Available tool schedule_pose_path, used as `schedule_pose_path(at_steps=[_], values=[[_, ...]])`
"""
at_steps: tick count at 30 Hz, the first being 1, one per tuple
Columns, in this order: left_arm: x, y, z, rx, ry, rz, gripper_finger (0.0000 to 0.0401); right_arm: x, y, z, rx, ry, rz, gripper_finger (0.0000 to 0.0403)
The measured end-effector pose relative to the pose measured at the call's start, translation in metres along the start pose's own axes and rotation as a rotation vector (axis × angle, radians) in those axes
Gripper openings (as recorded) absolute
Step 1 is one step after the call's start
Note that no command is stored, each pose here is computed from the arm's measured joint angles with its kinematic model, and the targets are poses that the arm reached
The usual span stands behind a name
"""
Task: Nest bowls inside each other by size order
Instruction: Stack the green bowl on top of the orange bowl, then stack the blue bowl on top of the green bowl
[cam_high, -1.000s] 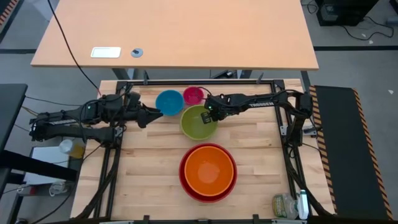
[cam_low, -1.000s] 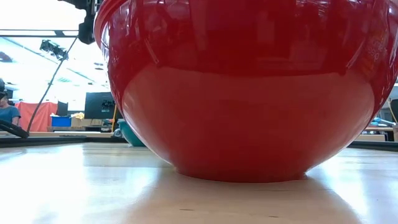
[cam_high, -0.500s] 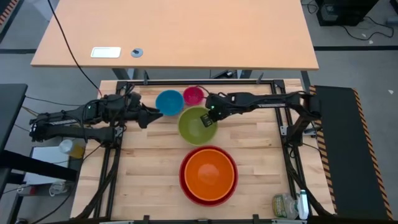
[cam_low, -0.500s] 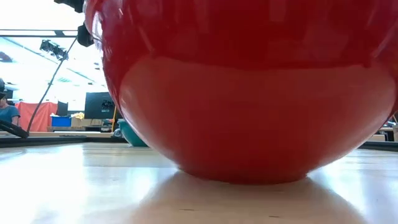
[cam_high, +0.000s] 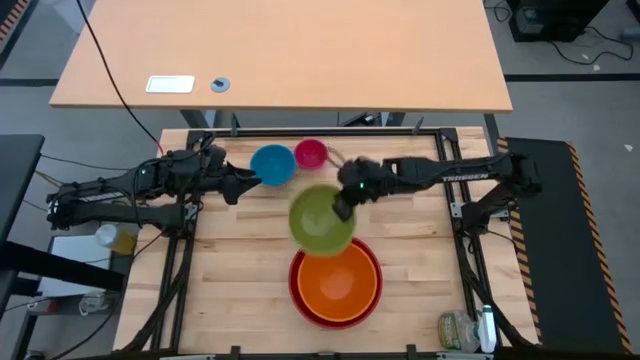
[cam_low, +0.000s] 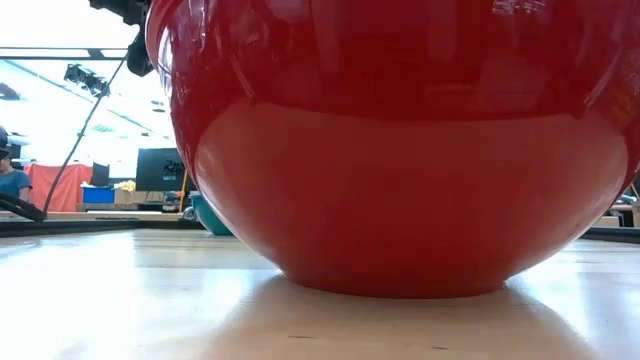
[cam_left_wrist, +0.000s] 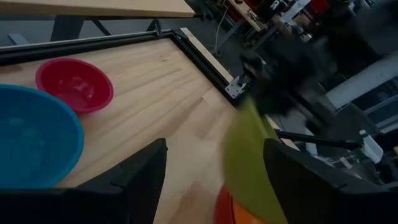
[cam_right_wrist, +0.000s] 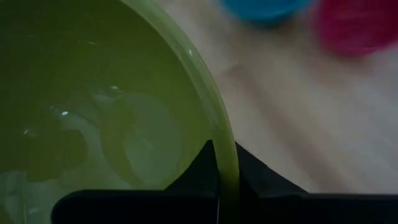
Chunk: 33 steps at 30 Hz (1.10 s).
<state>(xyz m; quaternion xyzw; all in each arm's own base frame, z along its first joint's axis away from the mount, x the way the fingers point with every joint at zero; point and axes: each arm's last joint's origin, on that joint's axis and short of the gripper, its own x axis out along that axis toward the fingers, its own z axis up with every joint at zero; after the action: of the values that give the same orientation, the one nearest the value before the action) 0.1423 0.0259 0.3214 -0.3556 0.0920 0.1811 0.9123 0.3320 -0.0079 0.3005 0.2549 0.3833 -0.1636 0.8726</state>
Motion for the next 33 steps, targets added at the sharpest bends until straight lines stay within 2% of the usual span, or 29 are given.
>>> schedule_pose_path(at_steps=[3, 6, 11, 16, 21, 26, 29, 33], values=[[0.0, 0.0, 0.0, 0.001, -0.009, 0.01, 0.027, 0.002, 0.022, -0.014, -0.107, 0.049, 0.091, 0.0023], [0.0, 0.0, 0.0, 0.001, -0.01, 0.011, 0.027, 0.011, 0.041, -0.033, -0.158, 0.107, 0.109, 0.0024], [0.0, 0.0, 0.0, 0.001, -0.011, 0.009, 0.027, 0.024, 0.067, -0.058, -0.189, 0.198, 0.085, 0.0024], [0.0, 0.0, 0.001, 0.001, -0.017, 0.016, 0.027, 0.028, 0.089, -0.068, -0.275, 0.215, -0.045, 0.0025], [0.0, 0.001, 0.001, 0.04, -0.018, 0.019, 0.027, 0.041, 0.097, -0.075, -0.291, 0.269, -0.027, 0.0034], [0.0, 0.001, 0.001, 0.138, -0.017, 0.022, 0.027, 0.046, 0.092, -0.078, -0.245, 0.364, -0.017, 0.0079], [0.0, 0.001, 0.001, 0.166, -0.026, 0.035, 0.027, 0.041, 0.086, -0.076, -0.198, 0.404, -0.037, 0.012], [0.0, 0.002, 0.001, 0.176, -0.045, 0.06, 0.027, 0.032, 0.081, -0.069, -0.165, 0.428, -0.002, 0.0183]])
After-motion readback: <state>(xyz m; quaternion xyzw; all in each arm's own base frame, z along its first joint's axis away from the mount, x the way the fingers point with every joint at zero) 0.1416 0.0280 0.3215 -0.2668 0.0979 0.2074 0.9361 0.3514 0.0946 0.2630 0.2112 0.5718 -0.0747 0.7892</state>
